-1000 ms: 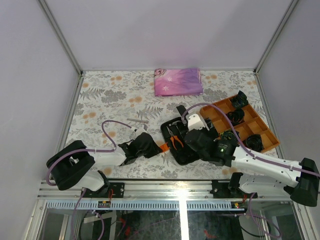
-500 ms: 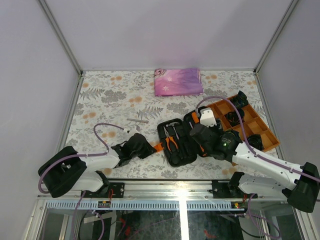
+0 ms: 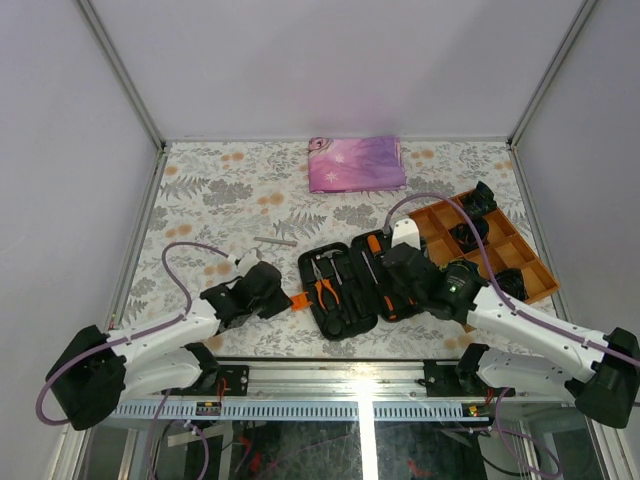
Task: Sort the tools into containers
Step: Open the storage box at the center of the board, then adjust the storage box at the center of the board.
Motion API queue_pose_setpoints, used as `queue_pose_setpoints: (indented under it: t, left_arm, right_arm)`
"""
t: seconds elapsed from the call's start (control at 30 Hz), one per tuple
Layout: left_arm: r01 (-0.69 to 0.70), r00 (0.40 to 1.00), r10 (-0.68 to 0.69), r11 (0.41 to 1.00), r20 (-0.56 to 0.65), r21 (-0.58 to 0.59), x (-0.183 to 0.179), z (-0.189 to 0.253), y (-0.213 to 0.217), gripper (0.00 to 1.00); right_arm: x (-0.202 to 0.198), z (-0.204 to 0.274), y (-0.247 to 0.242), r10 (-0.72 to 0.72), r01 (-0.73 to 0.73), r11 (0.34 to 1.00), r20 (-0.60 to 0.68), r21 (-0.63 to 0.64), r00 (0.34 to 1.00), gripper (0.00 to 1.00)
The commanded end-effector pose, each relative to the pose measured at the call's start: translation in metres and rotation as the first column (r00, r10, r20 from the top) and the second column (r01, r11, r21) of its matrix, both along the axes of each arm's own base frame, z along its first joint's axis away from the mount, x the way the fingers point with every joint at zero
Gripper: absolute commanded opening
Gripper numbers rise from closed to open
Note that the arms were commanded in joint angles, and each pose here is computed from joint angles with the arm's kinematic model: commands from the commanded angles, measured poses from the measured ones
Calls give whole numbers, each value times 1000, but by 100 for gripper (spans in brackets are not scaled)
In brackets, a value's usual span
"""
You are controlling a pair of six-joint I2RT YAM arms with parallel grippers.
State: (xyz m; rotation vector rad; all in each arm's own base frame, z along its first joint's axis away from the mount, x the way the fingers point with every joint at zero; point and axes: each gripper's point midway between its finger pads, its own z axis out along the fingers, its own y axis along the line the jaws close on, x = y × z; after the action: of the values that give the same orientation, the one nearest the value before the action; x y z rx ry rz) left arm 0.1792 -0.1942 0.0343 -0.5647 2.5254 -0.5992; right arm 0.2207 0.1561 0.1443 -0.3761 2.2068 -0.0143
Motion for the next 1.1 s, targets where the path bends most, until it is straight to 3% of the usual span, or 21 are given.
queue_pose_setpoints:
  t: [0.0, 0.2, 0.5, 0.7, 1.07]
  left_arm:
    - [-36, 999, 37, 991, -4, 133, 1, 9, 32, 22]
    - [-73, 997, 69, 989, 29, 127, 23, 26, 49, 30]
    - [-144, 989, 137, 971, 48, 193, 98, 48, 92, 40]
    - [-135, 991, 134, 962, 20, 237, 145, 41, 88, 45]
    - [-116, 991, 129, 960, -35, 255, 163, 23, 83, 48]
  right_arm:
    - [-7, -9, 51, 133, -115, 976, -88, 186, 987, 70]
    - [-15, -30, 83, 211, -161, 952, -179, 261, 961, 68]
    - [-15, -38, 82, 178, -120, 950, -185, 289, 966, 68]
    - [-17, -47, 74, 143, -85, 956, -195, 282, 970, 68]
    - [-23, -82, 86, 184, -87, 947, -301, 310, 936, 72]
